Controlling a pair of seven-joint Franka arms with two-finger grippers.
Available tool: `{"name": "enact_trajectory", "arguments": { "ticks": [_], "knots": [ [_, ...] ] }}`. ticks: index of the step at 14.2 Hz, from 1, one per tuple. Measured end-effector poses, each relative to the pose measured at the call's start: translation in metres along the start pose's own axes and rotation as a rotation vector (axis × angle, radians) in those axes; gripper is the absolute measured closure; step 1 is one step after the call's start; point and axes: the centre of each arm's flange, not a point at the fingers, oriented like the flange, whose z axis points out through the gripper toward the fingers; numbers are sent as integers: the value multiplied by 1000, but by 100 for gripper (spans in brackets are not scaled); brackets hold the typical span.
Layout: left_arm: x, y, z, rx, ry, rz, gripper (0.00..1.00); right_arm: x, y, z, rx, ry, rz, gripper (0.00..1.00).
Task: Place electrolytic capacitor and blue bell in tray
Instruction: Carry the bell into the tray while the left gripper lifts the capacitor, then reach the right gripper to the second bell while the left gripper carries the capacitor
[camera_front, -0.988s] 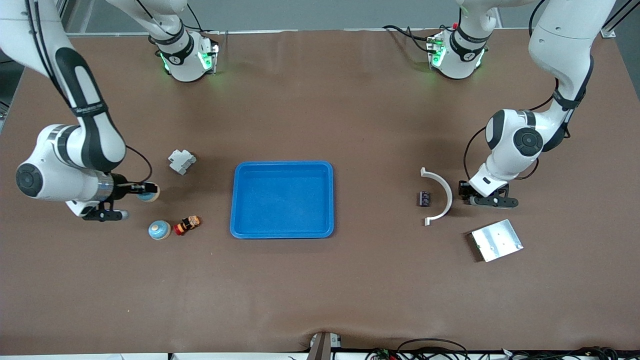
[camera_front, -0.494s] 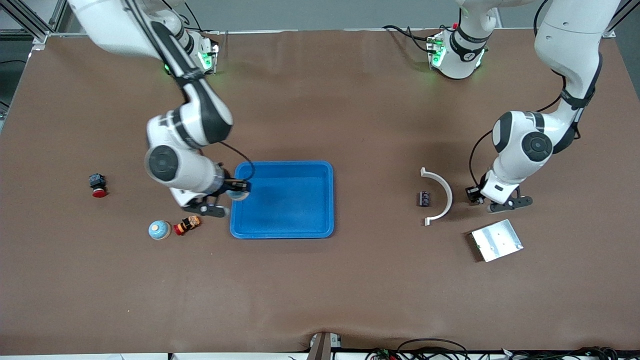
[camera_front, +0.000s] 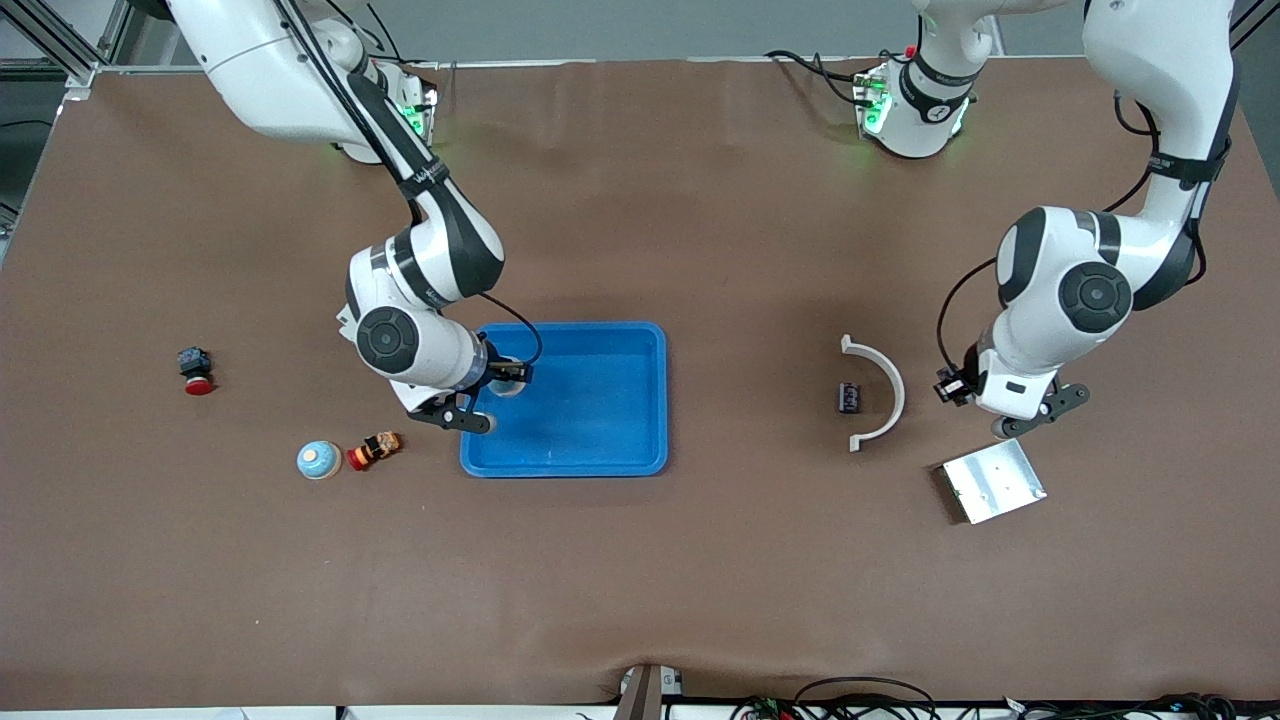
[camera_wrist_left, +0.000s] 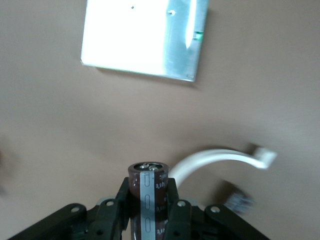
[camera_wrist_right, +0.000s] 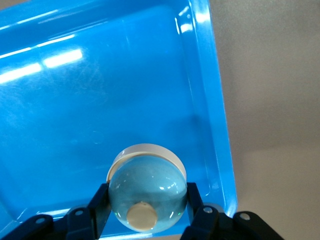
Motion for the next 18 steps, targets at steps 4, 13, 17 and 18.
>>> {"name": "enact_trajectory", "arguments": {
  "ticks": [4,13,17,18],
  "knots": [
    [-25,53,-33,-75,-43,-311,70,-2,-3,23,-18,-25,10,34],
    [-96,186,-44,-142,-52,-708,70,20,20,12,-14,-19,61,0],
    [-120,242,-36,-161,-41,-810,70,56,85,-28,-63,16,-25,0],
    [-123,252,-33,-148,-43,-827,70,63,103,-36,-79,20,-70,0]
  ]
}}
